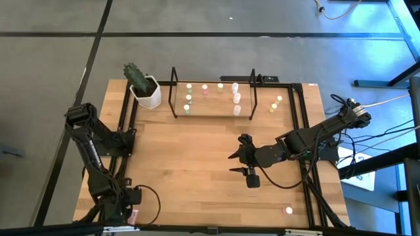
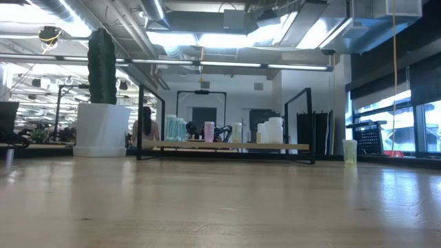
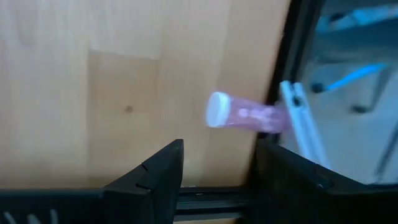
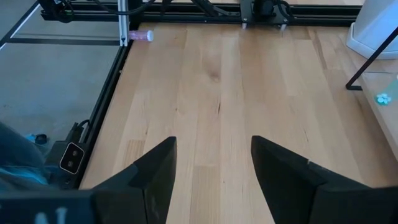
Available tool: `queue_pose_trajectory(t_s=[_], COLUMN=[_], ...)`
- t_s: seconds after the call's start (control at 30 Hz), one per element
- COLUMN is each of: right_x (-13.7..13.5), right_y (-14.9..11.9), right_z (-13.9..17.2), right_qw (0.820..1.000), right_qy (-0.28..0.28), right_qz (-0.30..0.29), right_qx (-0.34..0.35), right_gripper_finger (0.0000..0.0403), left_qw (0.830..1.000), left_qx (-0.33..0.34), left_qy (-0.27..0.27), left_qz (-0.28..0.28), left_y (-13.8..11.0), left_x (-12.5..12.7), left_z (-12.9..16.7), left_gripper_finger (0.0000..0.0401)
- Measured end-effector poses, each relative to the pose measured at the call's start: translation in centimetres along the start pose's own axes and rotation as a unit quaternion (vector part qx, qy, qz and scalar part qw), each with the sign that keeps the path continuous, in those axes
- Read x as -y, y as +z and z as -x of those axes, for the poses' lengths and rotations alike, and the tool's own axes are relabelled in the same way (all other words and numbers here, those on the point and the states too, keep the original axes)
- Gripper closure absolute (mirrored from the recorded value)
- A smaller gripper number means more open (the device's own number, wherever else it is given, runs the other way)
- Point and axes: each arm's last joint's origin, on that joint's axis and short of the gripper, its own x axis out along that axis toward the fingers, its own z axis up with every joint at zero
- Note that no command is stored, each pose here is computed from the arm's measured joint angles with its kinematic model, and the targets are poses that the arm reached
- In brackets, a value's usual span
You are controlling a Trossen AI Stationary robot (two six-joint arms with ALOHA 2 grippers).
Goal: Pick and place medicine bottles onto shelf by color
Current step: Put the left pink pill bottle on the shelf aligned with the other pink pill bottle
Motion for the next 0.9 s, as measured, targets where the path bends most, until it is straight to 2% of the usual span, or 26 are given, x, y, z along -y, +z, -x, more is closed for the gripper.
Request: queue_pose_trajectory(t_s=[0.13, 0.27, 0.33, 0.47, 0.77, 0.9], right_x=[0.1, 0.1, 0.1, 0.1, 0.2, 0.2], right_y=[0.0, 0.0, 0.0, 0.0, 0.0, 0.0], right_z=[0.0, 0.0, 0.0, 0.0, 0.0, 0.0], right_qw=[1.000, 1.000, 1.000, 1.000, 1.000, 1.000], right_qy=[-0.022, -0.024, -0.024, -0.024, -0.025, -0.025], right_qz=[-0.001, 0.000, 0.000, 0.000, 0.002, 0.001], right_qx=[0.006, 0.006, 0.006, 0.006, 0.007, 0.007], right_gripper_finger=[0.0194, 0.0194, 0.0194, 0.0194, 0.0194, 0.0194], left_qw=[0.994, 0.974, 0.962, 0.941, 0.913, 0.906], left_qx=[0.007, 0.030, 0.042, 0.029, 0.009, 0.012], left_qy=[-0.049, -0.102, -0.107, -0.082, -0.052, -0.041], left_qz=[0.098, 0.201, 0.248, 0.327, 0.406, 0.421], left_y=[0.2, 0.2, 0.2, -0.2, -0.5, -0.4], left_x=[0.9, 1.9, 2.0, 1.9, 1.9, 1.9], left_z=[0.0, 0.2, 0.1, -0.8, -2.5, -3.2], left_gripper_finger=[0.0203, 0.0203, 0.0203, 0.0203, 0.0203, 0.0203])
